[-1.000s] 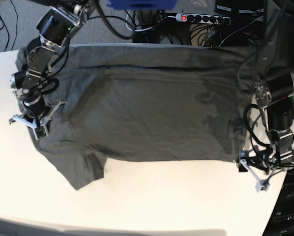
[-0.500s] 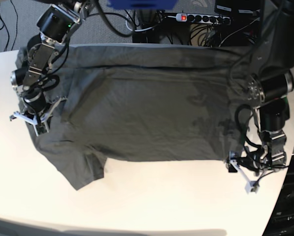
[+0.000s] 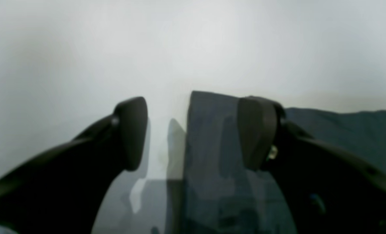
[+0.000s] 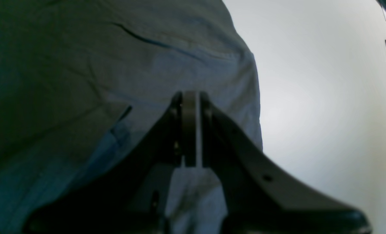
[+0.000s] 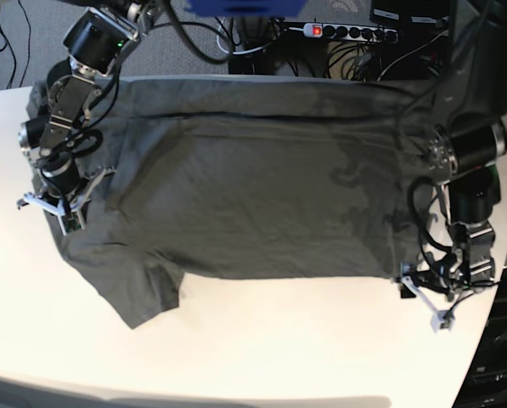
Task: Fold the T-shirt properly
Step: 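Pinch the side edge of the shirt body with the left gripper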
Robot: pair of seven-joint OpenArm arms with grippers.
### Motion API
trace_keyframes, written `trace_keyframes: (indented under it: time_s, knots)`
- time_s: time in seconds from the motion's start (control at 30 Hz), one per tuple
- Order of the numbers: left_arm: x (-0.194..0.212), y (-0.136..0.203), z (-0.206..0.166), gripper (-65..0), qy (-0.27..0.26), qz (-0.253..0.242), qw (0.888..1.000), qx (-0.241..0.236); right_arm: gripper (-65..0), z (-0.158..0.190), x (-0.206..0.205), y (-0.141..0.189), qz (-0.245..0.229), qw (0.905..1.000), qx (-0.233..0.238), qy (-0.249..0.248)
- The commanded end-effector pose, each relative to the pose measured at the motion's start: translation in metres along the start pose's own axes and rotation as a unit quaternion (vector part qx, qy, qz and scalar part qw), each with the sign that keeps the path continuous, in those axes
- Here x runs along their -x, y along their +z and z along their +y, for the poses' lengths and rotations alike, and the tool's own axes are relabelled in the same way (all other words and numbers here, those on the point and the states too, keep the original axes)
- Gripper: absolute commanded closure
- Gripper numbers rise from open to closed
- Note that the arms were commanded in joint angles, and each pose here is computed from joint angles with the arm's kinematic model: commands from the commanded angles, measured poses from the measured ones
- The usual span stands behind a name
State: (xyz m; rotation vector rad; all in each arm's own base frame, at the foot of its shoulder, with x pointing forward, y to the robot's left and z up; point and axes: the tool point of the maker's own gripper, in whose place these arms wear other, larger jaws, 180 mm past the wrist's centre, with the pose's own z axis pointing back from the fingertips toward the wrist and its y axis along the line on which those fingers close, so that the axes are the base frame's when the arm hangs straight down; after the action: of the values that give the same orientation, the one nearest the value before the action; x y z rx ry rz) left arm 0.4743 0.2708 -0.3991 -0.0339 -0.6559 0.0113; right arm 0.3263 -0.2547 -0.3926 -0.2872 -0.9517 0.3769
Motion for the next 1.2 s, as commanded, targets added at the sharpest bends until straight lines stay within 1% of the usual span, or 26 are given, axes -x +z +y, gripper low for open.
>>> trace_keyframes:
  time_s: [0.0, 0.13, 0.23, 0.37, 0.5, 1.03, 1.17]
  knots:
    - [-0.029, 0.009, 0.006, -42.9, -0.002, -0.031, 0.999, -0.007, -0.9, -0.013, -0.018, 0.001, -0.031, 0.9994, 0.017, 0.000]
    - [-0.029, 0.009, 0.007, -42.9, 0.000, -0.030, 1.000, -0.009, -0.7, -0.012, -0.018, 0.001, -0.031, 0.9994, 0.016, -0.001]
    - [-0.028, 0.009, 0.013, -42.9, 0.013, -0.029, 0.999, -0.025, -0.7, -0.012, -0.018, 0.001, -0.031, 0.9994, 0.016, -0.001]
    - [-0.022, 0.007, 0.013, -42.9, 0.013, -0.022, 0.999, -0.026, -0.7, -0.012, -0.018, 0.001, -0.031, 0.9994, 0.016, -0.001]
    - [-0.002, -0.002, 0.009, -42.9, 0.023, -0.001, 1.000, -0.018, -0.7, -0.012, -0.018, 0.001, -0.033, 0.9993, 0.016, -0.005]
    - [0.000, -0.006, 0.006, -42.9, 0.030, -0.010, 0.999, -0.013, -0.7, -0.008, -0.013, 0.004, -0.032, 0.9994, 0.011, -0.010]
    - [-0.001, -0.010, -0.011, -42.9, 0.026, -0.009, 1.000, 0.000, -0.7, -0.008, -0.013, 0.004, -0.032, 0.9994, 0.011, -0.010]
